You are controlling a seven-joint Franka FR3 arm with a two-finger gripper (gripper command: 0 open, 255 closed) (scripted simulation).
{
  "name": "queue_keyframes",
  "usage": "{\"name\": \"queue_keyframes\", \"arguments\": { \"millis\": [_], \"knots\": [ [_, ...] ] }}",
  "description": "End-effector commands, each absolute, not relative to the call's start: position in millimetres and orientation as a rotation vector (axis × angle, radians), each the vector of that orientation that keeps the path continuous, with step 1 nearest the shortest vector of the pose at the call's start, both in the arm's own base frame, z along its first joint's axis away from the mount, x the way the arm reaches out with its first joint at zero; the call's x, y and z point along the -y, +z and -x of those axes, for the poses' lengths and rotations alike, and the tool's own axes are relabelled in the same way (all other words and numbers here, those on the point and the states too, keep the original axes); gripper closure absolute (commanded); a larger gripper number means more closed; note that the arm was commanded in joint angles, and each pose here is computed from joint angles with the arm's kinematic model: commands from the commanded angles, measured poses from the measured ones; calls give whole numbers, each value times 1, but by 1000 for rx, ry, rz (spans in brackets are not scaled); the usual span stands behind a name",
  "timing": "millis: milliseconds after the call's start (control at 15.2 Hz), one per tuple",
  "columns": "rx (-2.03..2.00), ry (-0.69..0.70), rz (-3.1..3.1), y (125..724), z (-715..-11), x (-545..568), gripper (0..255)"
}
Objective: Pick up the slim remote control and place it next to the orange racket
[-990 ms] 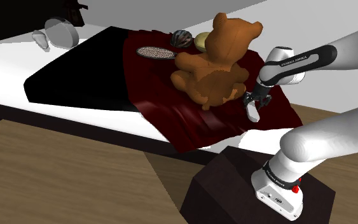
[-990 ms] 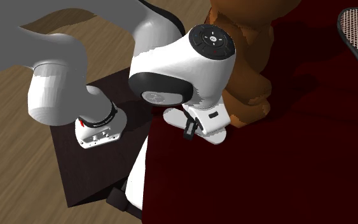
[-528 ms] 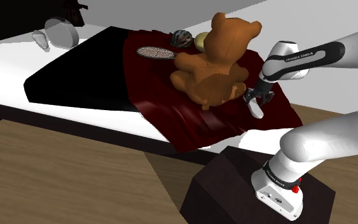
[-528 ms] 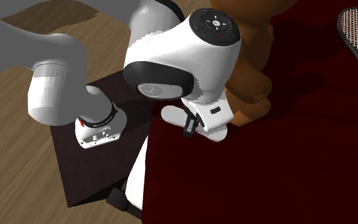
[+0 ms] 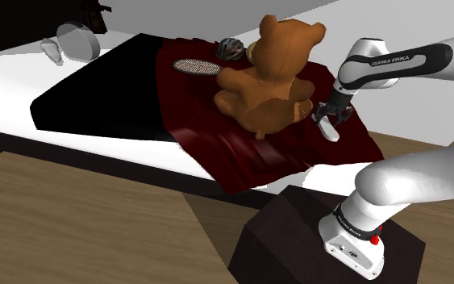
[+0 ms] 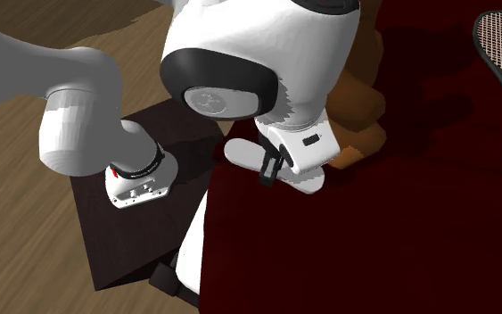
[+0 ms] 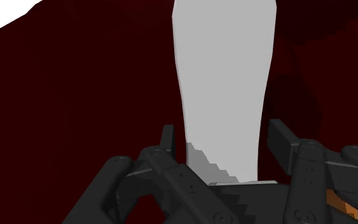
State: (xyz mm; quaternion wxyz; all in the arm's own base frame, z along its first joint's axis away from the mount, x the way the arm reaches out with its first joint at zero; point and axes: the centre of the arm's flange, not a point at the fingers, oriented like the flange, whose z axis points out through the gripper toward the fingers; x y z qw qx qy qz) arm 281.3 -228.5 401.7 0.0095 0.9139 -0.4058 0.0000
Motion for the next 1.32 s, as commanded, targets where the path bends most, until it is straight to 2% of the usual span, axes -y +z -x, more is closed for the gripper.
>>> {"name": "queue_keyframes", "arguments": {
  "millis": [0, 462, 1254],
  "knots": [
    [1267, 1, -2854, 413, -281, 228, 255],
    [1267, 1, -2854, 449, -281, 228, 255],
    [1267, 1, -2854, 450, -437, 256, 255]
  ]
}}
